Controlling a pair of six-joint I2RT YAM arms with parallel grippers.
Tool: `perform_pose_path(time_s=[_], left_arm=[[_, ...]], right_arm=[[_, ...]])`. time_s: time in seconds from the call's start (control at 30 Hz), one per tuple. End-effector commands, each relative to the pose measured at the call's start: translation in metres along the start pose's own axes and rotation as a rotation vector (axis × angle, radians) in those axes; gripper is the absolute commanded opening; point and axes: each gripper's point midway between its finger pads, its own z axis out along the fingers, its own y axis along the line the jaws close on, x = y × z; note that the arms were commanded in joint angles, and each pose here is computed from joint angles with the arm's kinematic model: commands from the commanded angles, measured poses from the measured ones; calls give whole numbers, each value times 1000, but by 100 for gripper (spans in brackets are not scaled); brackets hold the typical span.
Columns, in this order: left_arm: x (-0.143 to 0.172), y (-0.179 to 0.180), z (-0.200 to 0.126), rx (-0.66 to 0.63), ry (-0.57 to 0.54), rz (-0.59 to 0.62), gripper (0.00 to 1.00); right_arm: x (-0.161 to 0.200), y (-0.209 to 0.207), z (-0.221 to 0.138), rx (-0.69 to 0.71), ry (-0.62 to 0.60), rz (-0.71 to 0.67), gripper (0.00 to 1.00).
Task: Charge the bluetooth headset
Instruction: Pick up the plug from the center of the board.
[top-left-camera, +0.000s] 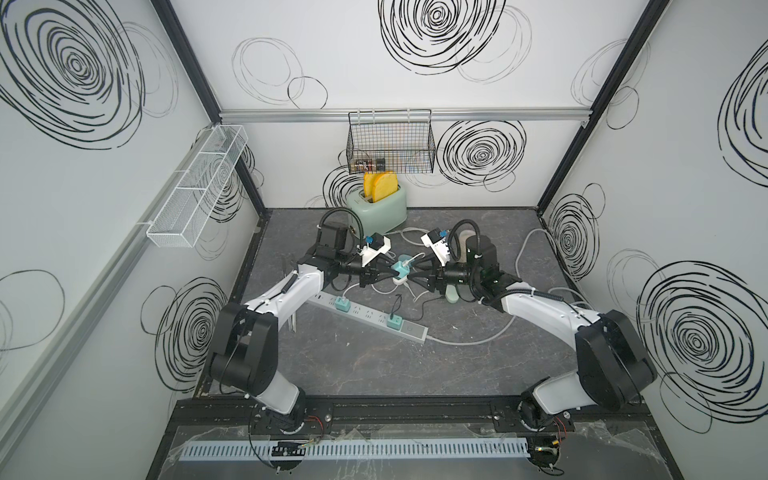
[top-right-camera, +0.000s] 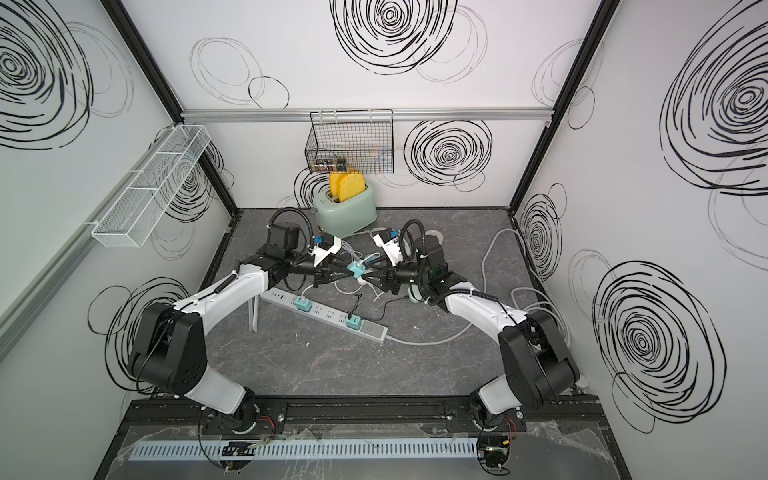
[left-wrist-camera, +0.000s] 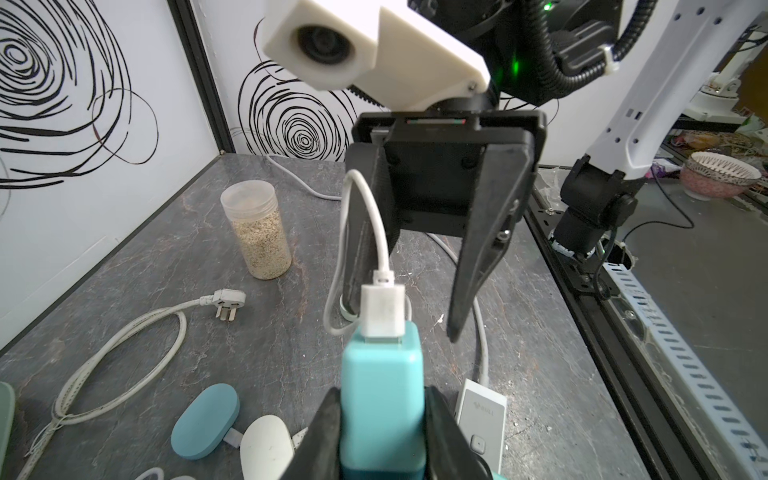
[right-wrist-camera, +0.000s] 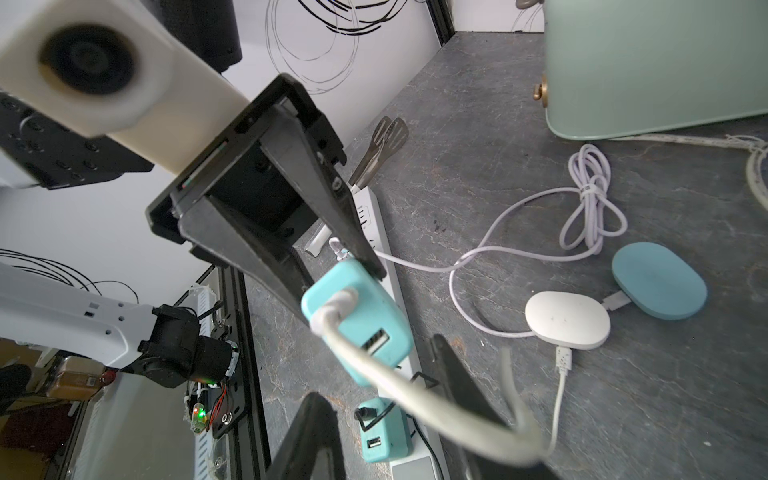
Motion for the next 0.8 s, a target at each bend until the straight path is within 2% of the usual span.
perform_pose_path(time_s=[0.0,0.23,0.47,0.77], left_arm=[[-13,-5,-3,54,-43,63,0],[-12,-8,-4,84,-44,68,0],[-12,-11,-4,94,-45,80,0],[-14,-10,-5,90,-48,91,0]], right_arm=[[-17,0,3,-16,-41,-45,49],[-18,21,4,-154,-40,-165,44],[-17,22,8,-184,-40,-182,39],[-8,24,16,-215,-16,-173,40]])
